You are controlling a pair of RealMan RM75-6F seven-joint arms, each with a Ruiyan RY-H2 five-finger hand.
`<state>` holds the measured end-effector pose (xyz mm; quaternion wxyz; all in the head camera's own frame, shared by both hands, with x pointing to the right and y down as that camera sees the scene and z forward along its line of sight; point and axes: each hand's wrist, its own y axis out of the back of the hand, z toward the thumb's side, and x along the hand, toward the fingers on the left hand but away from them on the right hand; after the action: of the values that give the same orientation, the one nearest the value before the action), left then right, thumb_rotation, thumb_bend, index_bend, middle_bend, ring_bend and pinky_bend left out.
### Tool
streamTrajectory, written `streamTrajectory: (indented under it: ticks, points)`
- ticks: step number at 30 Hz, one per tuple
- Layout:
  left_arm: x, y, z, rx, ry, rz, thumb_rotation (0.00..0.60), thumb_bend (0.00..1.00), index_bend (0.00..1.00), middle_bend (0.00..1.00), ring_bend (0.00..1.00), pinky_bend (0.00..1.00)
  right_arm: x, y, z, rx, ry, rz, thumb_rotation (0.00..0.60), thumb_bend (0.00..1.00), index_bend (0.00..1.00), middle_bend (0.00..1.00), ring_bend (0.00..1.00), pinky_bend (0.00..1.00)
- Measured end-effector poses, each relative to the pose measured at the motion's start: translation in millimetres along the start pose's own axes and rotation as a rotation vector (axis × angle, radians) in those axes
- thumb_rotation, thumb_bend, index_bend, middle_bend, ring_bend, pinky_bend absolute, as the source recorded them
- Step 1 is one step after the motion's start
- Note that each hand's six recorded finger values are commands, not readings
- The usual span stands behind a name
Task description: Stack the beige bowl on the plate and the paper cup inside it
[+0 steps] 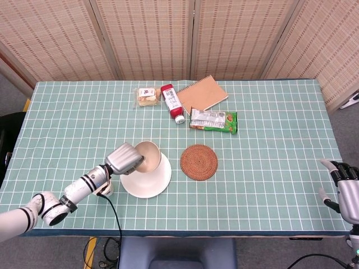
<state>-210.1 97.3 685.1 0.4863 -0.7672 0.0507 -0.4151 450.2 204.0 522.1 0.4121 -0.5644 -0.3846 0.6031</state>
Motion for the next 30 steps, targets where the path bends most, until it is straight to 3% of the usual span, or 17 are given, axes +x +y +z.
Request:
streamTrajectory:
  ticks: [6, 16, 21, 30]
  points:
    - [8, -6, 15, 0.089, -0.04, -0.079, 0.6, 0.49, 0.66, 0.88, 0.76, 0.79, 4, 1, -4, -0.002, -0.012, -0.003, 0.6, 0.26, 0.2, 0.24, 0.2, 0.24]
    - [0, -21, 14, 0.15, -0.021, -0.173, 0.6, 0.48, 0.64, 0.87, 0.75, 0.79, 4, 0, -5, -0.006, -0.011, -0.003, 0.6, 0.26, 0.2, 0.24, 0.2, 0.24]
    - [-4, -24, 15, 0.149, -0.015, -0.195, 0.6, 0.47, 0.58, 0.86, 0.75, 0.79, 3, -2, -5, -0.007, -0.011, -0.002, 0.6, 0.26, 0.2, 0.24, 0.2, 0.24]
    - [-8, -22, 15, 0.152, 0.005, -0.208, 0.6, 0.47, 0.37, 0.85, 0.73, 0.79, 4, -1, -7, -0.006, -0.023, -0.01, 0.6, 0.26, 0.2, 0.24, 0.2, 0.24]
